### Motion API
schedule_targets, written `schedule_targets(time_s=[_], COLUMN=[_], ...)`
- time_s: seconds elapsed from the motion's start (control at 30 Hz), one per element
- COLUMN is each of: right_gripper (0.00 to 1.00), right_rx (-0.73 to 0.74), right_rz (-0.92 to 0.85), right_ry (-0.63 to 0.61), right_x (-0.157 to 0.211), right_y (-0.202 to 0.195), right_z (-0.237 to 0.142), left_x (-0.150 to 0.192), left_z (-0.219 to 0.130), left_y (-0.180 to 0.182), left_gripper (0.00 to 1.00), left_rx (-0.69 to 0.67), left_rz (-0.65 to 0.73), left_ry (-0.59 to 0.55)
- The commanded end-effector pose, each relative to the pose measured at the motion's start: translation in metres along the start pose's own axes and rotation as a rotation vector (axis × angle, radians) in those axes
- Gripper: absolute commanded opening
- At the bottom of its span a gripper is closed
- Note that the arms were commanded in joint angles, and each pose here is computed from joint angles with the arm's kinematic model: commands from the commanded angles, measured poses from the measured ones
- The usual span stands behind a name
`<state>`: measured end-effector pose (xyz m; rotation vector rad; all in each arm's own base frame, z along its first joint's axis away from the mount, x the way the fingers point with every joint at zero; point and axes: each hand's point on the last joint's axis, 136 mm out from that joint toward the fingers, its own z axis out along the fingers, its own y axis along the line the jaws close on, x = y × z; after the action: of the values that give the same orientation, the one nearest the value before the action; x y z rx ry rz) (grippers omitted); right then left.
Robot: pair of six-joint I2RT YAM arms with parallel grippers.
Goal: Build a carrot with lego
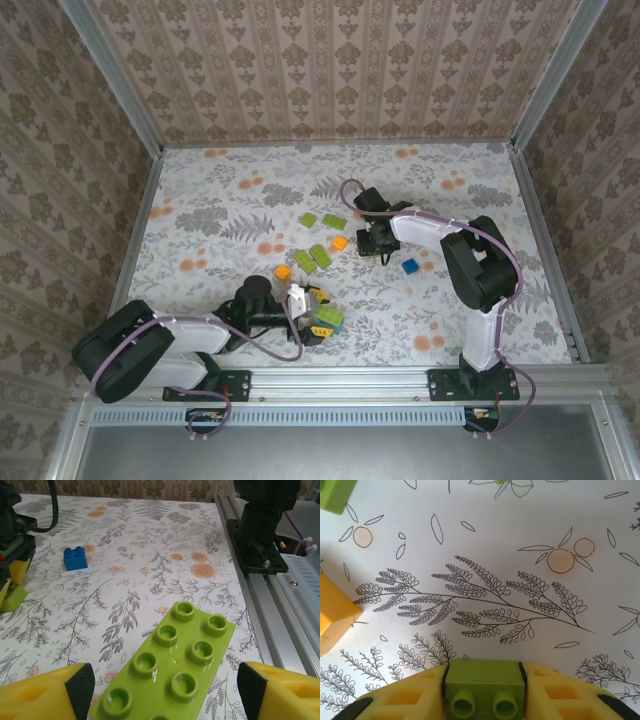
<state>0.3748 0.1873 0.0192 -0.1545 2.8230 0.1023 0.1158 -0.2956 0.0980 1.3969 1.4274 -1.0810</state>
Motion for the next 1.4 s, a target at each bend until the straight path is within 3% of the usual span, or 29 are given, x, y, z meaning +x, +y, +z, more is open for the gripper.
schedule_targets(time_s=[0.0,0.13,0.37,0.87,1.07,1.37], right_gripper=[0.37,0.37,0.35,0.31,0.31,0.31], right_rx=[-0.014,-0.013,-0.006,0.008,-0.002,-0.050], right_rz=[0.007,0.010,0.008,0.023,0.016,-0.005], right_ry=[0.056,0.059,0.078,0.070,0.067,0.049], right_x=[0.015,0.018,0.024,0.035,0.040,0.058], right_y=[0.000,0.000,0.000,-0.007,-0.003,0.011], right_z=[0.000,0.000,-0.005,-0.021,-0.027,-0.066], left_x=[-0.009,-0.006,-0.005,0.003,0.004,0.005], left_z=[0.005,0.007,0.000,0.004,0.005,0.007], left_y=[-0.003,-0.002,-0.002,0.002,0.001,0.002], left_gripper=[0.72,0.56,0.42,0.41,0.49,0.49], left_rx=[0.044,0.043,0.013,0.008,0.011,0.018], left_rz=[0.028,0.024,0.036,0.021,0.018,0.020], left_ry=[-0.023,-0.009,0.003,0.031,0.034,0.040])
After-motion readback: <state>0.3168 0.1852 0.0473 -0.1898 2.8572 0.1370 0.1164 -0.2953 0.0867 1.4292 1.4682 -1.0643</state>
